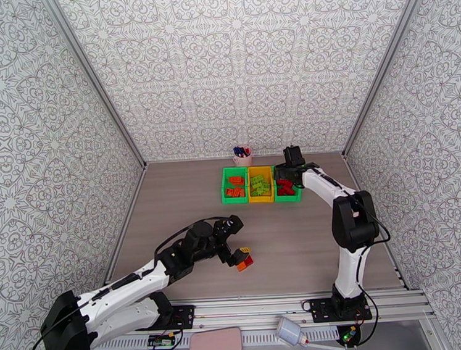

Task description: Sort the legos into containers by color

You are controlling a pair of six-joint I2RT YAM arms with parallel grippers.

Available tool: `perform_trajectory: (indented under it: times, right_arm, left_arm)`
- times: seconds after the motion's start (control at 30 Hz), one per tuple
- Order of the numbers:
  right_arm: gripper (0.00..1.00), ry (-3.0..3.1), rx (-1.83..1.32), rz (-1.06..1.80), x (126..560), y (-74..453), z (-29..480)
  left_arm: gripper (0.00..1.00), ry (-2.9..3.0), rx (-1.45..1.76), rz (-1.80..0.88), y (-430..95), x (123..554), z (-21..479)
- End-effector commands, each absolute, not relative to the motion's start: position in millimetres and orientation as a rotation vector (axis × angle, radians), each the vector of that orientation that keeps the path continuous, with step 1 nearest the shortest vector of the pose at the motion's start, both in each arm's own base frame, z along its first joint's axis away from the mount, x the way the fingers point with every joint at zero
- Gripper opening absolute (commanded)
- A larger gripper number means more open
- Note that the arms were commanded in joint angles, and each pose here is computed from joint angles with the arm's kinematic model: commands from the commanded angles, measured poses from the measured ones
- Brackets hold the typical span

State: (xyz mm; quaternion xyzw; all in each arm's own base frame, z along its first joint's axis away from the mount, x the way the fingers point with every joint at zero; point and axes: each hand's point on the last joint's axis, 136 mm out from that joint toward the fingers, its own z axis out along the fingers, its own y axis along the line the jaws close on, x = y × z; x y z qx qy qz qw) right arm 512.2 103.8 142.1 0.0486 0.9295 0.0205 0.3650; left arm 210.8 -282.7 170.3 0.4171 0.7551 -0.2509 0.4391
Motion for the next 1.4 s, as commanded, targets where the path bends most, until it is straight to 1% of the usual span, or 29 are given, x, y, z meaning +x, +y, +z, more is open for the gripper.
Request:
perform_trajectory:
  times: [0.0,0.3,0.47,0.6,0.73,0.87,1.03,1.17,1.23,1.3,1.37]
  right_arm:
    - [0.91,2.333,0.129,0.103,490.4,100.2,171.9]
    - [0.93,2.314,0.126,0.136,422.2,86.0,177.5]
    - [0.93,2.331,0.122,0.116,400.7,79.0,169.5]
    - [0.93,2.342,0.119,0.116,394.1,77.9,165.0]
    - [0.93,2.345,0.110,0.120,393.2,78.7,164.3]
    - [0.93,2.347,0.107,0.121,393.2,79.1,163.9]
    - [0.93,2.349,0.104,0.123,393.7,79.6,163.3]
    - [0.93,2.336,0.117,0.114,393.9,77.5,164.1]
    - [0.94,2.334,0.122,0.119,394.2,77.8,164.1]
    - [0.94,2.331,0.123,0.126,394.7,78.6,165.0]
    - [0.93,2.330,0.121,0.116,394.4,77.4,164.3]
  left_arm:
    - [1.00,1.998,1.068,-0.520,-278.3,209.3,154.2]
    - [1.00,2.192,1.196,-0.450,-303.0,191.7,121.5]
    - [1.00,2.372,1.225,-0.375,-309.9,189.7,93.0]
    - [0.99,2.486,1.245,-0.328,-313.4,188.9,71.5]
    - [0.93,2.544,1.282,-0.286,-319.6,189.2,55.4]
    - [0.84,2.558,1.293,-0.240,-322.3,194.7,42.1]
    - [0.77,2.581,1.319,-0.198,-317.4,196.6,30.2]
    - [0.73,2.595,1.329,-0.140,-306.8,198.6,23.0]
    - [0.67,2.600,1.323,-0.137,-304.3,200.0,21.7]
    - [0.64,2.600,1.318,-0.137,-302.5,200.5,22.1]
    - [0.59,2.600,1.311,-0.137,-300.6,201.2,21.8]
